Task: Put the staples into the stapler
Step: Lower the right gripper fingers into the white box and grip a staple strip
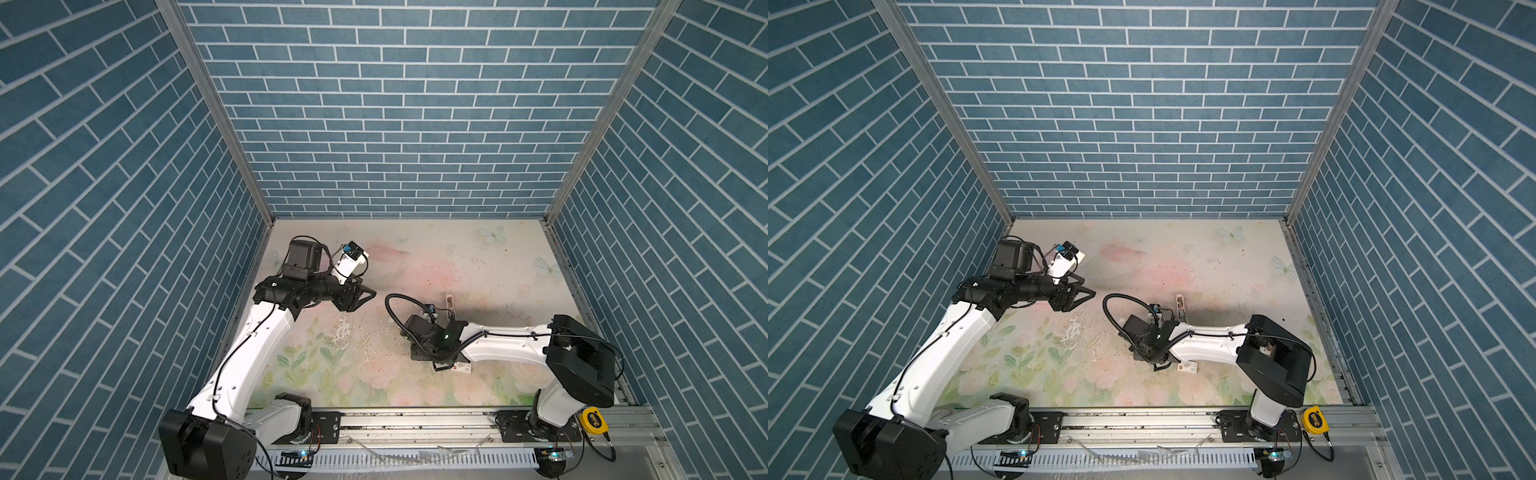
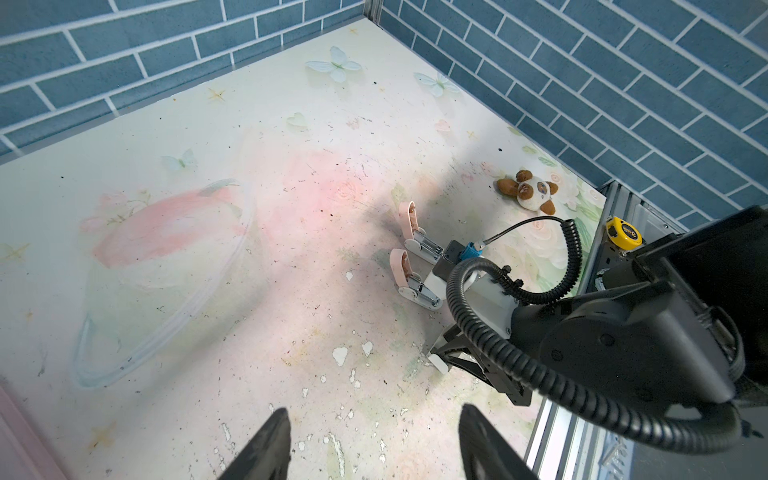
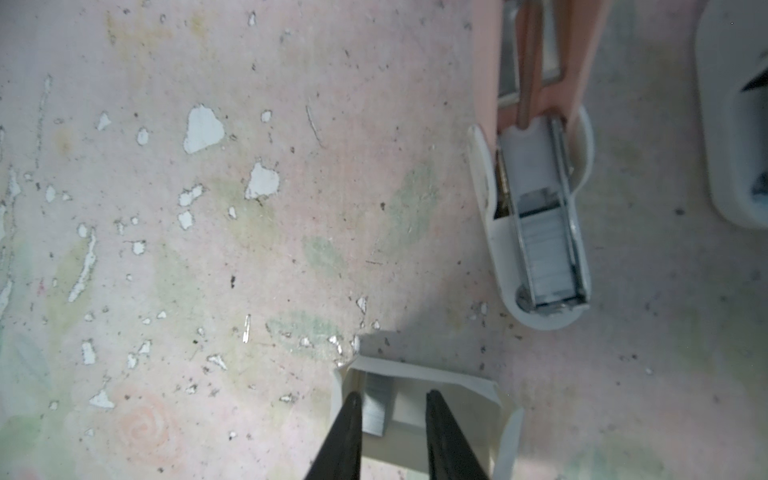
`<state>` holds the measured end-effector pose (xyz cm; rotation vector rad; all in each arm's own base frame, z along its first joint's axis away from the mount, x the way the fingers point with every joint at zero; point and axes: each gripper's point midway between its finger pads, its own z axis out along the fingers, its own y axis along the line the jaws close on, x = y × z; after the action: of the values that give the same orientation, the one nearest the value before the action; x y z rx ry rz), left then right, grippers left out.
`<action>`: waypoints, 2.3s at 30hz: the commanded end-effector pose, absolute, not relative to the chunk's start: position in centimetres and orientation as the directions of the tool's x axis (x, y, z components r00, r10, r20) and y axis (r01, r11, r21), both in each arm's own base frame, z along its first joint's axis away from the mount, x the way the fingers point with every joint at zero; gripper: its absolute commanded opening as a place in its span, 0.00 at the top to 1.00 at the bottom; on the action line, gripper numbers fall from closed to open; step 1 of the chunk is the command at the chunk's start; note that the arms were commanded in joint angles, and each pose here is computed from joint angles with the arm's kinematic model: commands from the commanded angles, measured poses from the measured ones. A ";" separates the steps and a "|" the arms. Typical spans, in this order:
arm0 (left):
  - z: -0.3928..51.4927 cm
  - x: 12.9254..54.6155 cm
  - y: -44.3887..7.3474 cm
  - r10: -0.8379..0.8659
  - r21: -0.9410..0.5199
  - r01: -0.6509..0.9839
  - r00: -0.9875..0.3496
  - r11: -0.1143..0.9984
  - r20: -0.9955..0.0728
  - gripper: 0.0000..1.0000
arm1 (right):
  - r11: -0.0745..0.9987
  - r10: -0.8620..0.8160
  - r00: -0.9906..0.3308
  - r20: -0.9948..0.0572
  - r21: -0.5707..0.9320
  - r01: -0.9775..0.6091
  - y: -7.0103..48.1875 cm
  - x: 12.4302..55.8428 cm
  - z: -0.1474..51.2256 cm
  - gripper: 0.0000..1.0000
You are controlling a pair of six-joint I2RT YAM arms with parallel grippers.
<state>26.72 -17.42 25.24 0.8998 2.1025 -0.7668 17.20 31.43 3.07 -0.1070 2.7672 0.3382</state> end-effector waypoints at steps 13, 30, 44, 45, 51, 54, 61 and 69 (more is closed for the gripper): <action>25.0 26.6 -17.3 0.346 -0.248 0.775 -0.511 0.581 -0.787 0.34 | 0.965 -0.001 -0.940 -0.340 0.248 -0.091 32.6 17.3 2.9 0.70; 25.2 26.4 -17.1 0.341 -0.241 0.774 -0.505 0.585 -0.793 0.34 | 0.961 -0.019 -0.947 -0.321 0.257 -0.106 33.1 17.1 1.8 0.68; 25.2 26.4 -16.9 0.338 -0.241 0.771 -0.506 0.589 -0.793 0.34 | 0.977 -0.043 -0.951 -0.305 0.187 -0.104 32.2 16.9 0.9 0.69; 25.2 26.3 -16.8 0.338 -0.243 0.770 -0.508 0.590 -0.792 0.34 | 0.979 -0.046 -0.952 -0.302 0.174 -0.103 32.0 16.9 0.8 0.69; 25.2 26.4 -16.7 0.335 -0.241 0.767 -0.509 0.595 -0.793 0.34 | 0.981 -0.065 -0.951 -0.301 0.157 -0.116 32.1 17.0 0.7 0.70; 25.3 26.4 -16.7 0.334 -0.240 0.767 -0.508 0.596 -0.794 0.34 | 0.983 -0.066 -0.951 -0.301 0.146 -0.115 32.0 17.1 0.7 0.71; 25.2 26.4 -16.6 0.332 -0.243 0.765 -0.511 0.597 -0.793 0.34 | 0.985 -0.071 -0.950 -0.303 0.131 -0.115 32.1 17.3 0.7 0.71; 25.2 26.4 -16.5 0.330 -0.242 0.763 -0.511 0.599 -0.794 0.34 | 0.988 -0.068 -0.945 -0.320 0.110 -0.109 31.6 17.6 1.0 0.74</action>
<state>26.82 -16.72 25.14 0.8711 2.1044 -0.7554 17.78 33.34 2.12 -0.1218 2.7906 0.3140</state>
